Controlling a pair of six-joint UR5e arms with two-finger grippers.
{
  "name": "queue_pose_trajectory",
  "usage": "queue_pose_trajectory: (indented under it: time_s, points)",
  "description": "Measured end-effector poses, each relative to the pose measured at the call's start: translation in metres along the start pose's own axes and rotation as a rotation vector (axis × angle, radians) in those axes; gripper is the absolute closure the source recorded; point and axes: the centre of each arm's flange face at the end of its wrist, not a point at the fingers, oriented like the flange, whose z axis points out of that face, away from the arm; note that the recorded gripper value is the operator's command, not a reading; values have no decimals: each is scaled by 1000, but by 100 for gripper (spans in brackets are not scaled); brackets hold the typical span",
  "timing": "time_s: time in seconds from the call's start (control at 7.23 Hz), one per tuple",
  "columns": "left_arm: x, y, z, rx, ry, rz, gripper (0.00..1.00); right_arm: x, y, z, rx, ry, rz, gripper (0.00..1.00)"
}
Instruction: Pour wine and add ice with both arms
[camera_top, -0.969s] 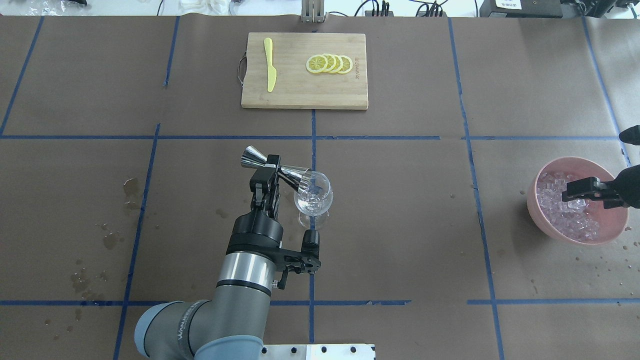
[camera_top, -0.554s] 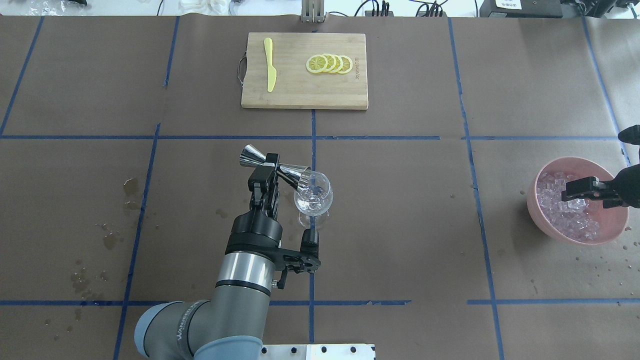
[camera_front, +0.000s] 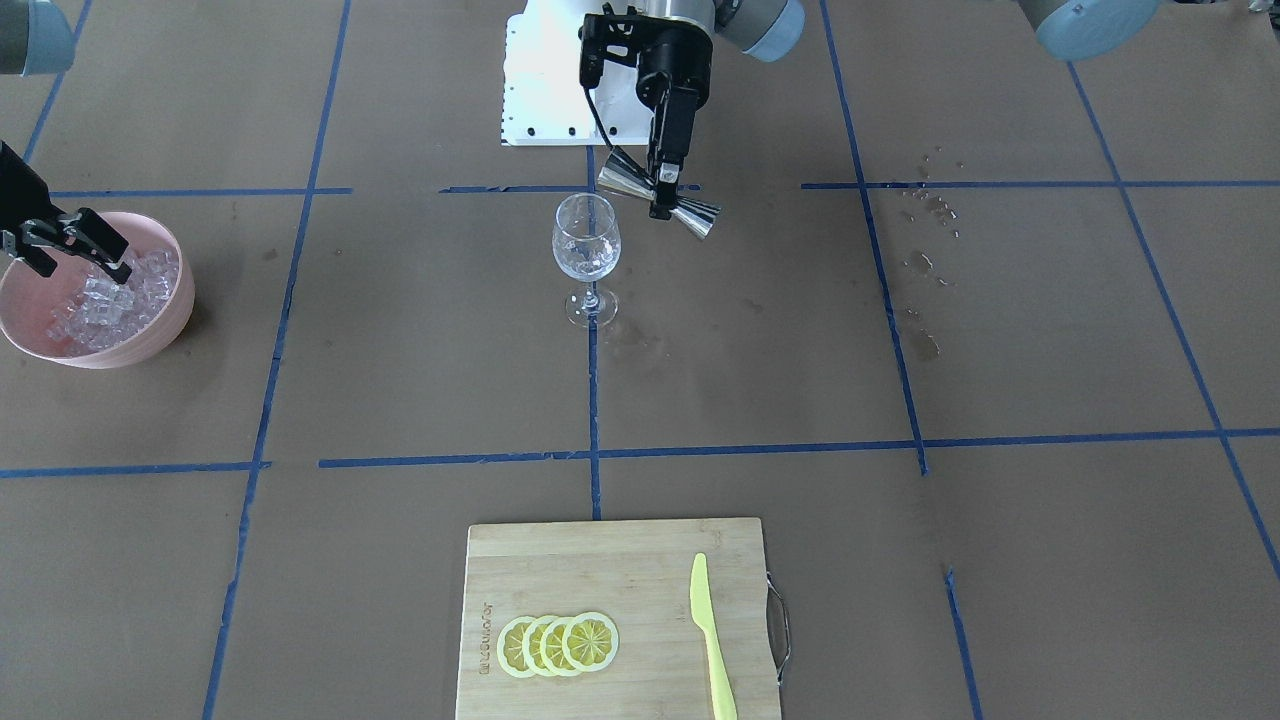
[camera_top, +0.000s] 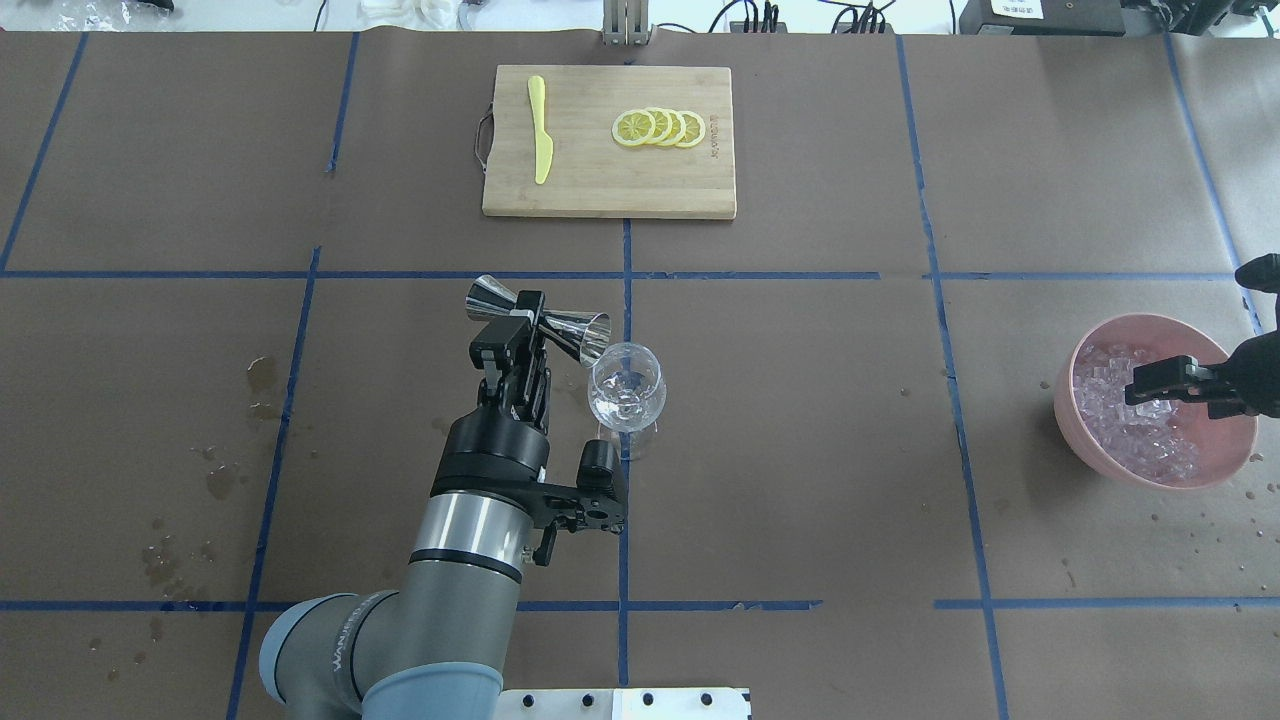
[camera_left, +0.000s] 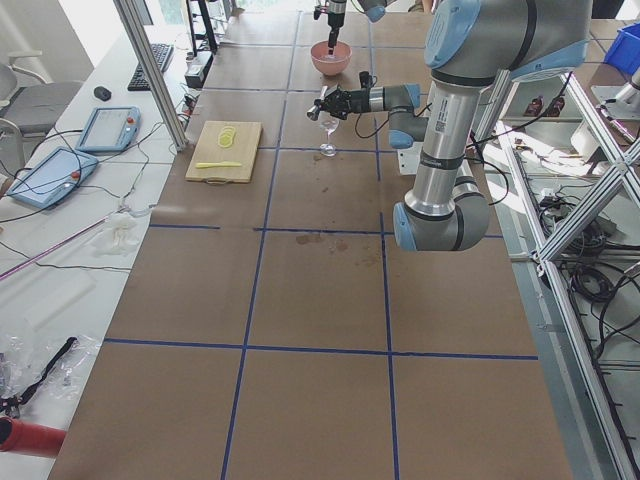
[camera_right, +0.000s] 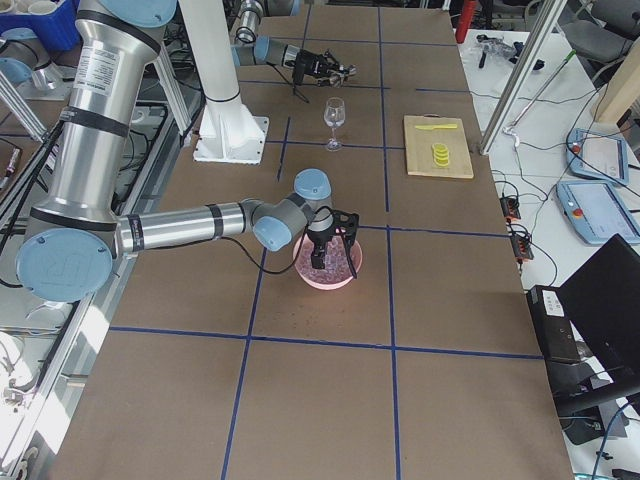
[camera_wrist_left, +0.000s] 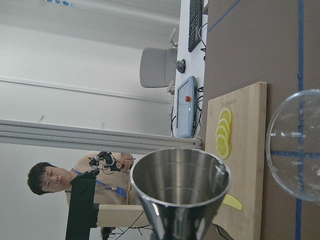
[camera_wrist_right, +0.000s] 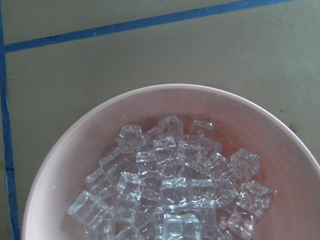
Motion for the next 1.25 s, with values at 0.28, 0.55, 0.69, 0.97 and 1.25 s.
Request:
queue_pose_trajectory:
  time_s: [0.28, 0.55, 0.69, 0.97, 1.25]
  points:
    - [-1, 17, 1, 2, -9, -48, 100, -2, -1, 1, 2, -1, 0, 0]
    - [0, 36, 5, -3, -19, -59, 100, -1, -2, 2, 2, 2, 4, 2]
    - [-2, 41, 8, -7, -26, -60, 100, 0, -2, 4, -2, 7, 7, 7]
    - [-2, 60, 14, -15, -38, -63, 100, 4, -3, 10, -12, 16, 13, 20]
    - [-1, 89, 17, -15, -51, -82, 100, 4, -3, 13, -22, 15, 14, 49]
